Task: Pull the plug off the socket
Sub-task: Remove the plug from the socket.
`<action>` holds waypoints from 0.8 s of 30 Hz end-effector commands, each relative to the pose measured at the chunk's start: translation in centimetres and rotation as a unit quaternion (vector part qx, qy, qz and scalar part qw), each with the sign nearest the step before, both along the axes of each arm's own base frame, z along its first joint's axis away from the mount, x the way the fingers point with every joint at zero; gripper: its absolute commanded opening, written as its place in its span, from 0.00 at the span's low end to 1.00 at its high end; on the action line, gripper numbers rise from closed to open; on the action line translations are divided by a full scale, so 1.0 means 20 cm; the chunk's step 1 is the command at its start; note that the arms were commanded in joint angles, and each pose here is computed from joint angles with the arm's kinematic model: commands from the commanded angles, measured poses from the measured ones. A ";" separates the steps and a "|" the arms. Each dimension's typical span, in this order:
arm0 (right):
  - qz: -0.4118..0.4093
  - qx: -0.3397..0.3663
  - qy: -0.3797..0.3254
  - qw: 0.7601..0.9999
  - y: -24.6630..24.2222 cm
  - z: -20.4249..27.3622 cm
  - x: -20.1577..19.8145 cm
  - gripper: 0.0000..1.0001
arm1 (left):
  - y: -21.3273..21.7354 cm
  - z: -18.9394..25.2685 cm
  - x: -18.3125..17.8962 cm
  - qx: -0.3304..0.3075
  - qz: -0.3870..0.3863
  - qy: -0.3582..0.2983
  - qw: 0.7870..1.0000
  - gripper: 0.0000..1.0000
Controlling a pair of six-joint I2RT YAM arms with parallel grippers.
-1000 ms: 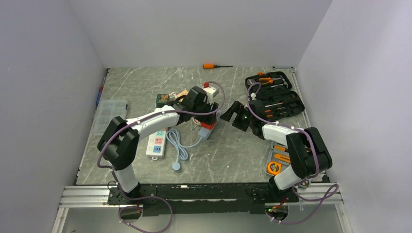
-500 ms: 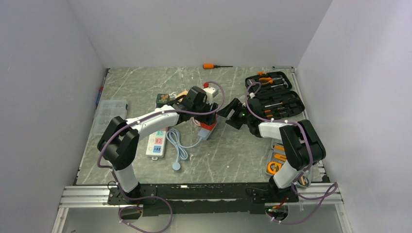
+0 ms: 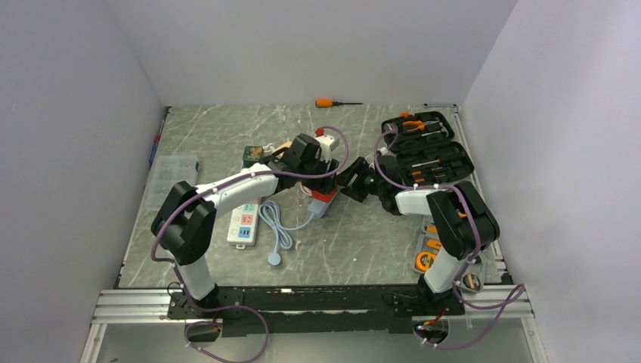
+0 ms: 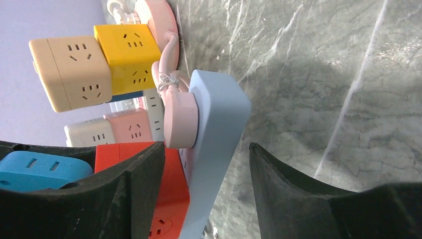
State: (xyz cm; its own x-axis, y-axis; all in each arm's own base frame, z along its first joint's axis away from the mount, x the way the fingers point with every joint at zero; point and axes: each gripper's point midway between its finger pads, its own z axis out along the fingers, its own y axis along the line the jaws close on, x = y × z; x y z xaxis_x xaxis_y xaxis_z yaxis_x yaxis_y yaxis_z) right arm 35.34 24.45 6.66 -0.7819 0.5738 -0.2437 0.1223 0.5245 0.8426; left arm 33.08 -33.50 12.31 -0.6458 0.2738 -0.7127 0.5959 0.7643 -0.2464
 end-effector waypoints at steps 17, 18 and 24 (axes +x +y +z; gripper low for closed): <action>-0.001 0.096 -0.053 0.994 0.14 0.25 0.11 0.48 | -0.12 0.65 0.14 -0.135 0.006 -0.114 0.984 0.00; -0.002 0.100 -0.054 0.994 0.14 0.25 0.10 0.48 | -0.13 0.65 0.14 -0.138 0.005 -0.114 0.984 0.00; 0.004 0.115 -0.059 0.992 0.15 0.26 0.09 0.20 | -0.11 0.69 0.13 -0.144 0.002 -0.114 0.983 0.00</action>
State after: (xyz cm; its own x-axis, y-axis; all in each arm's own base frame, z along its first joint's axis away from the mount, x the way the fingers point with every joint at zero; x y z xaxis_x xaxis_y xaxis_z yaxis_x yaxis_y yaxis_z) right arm 36.94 25.91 8.77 -0.7489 0.6403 -0.1709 0.1267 0.3914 0.9114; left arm 34.92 -32.86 14.80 -0.6403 0.2077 -0.7395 0.5545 0.7912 -0.2579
